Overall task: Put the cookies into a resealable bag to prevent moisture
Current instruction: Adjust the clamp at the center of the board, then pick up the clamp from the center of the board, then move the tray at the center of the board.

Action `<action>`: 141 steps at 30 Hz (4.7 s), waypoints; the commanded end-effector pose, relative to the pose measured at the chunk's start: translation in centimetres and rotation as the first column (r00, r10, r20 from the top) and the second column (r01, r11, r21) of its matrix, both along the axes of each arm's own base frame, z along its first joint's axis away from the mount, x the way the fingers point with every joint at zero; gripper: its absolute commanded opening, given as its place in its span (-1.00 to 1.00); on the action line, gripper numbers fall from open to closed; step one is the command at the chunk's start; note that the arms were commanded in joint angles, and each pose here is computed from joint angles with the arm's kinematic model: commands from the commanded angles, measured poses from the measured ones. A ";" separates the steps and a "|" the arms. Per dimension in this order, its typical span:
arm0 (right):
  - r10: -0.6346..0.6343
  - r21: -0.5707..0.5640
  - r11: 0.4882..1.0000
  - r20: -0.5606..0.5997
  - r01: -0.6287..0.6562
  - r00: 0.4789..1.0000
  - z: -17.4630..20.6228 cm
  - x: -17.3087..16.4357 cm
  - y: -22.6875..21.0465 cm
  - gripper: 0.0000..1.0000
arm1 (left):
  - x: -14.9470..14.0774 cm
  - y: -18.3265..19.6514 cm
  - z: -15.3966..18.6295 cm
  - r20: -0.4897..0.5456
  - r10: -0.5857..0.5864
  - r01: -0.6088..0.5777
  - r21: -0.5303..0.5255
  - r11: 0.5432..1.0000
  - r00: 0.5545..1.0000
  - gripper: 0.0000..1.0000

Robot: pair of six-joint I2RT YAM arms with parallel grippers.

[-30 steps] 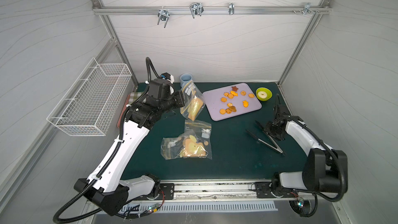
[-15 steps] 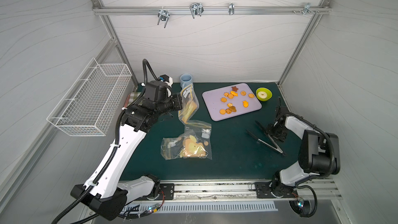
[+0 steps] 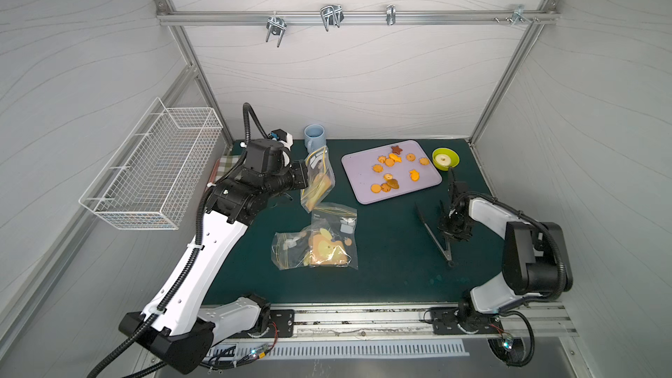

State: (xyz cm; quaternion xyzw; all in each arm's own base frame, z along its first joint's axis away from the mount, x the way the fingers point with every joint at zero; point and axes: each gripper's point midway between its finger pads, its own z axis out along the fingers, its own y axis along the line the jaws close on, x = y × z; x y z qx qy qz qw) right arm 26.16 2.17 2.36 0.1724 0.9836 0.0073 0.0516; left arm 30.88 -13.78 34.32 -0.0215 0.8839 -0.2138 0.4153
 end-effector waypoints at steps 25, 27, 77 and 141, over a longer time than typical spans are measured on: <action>0.129 -0.071 0.990 0.153 -0.119 0.980 0.6 -1.9 4.5 0.42 | -1.0 1.1 -0.2 0.025 0.020 -0.020 -0.020 1.000 0.999 -1.00; 0.138 -0.074 0.989 0.154 -0.127 0.978 0.4 -1.2 5.0 0.37 | -1.0 1.1 0.0 0.026 0.022 -0.022 -0.021 1.000 0.999 -1.00; 0.222 -0.351 0.936 0.599 0.003 0.769 7.1 -1.1 7.3 -0.01 | -1.4 2.4 1.6 0.067 0.061 -0.060 -0.009 0.998 0.996 -1.00; 0.717 0.220 0.525 0.406 -0.822 0.566 5.3 6.3 36.6 -1.00 | -0.8 5.9 1.8 0.059 0.181 -0.181 -0.004 0.983 0.982 -1.00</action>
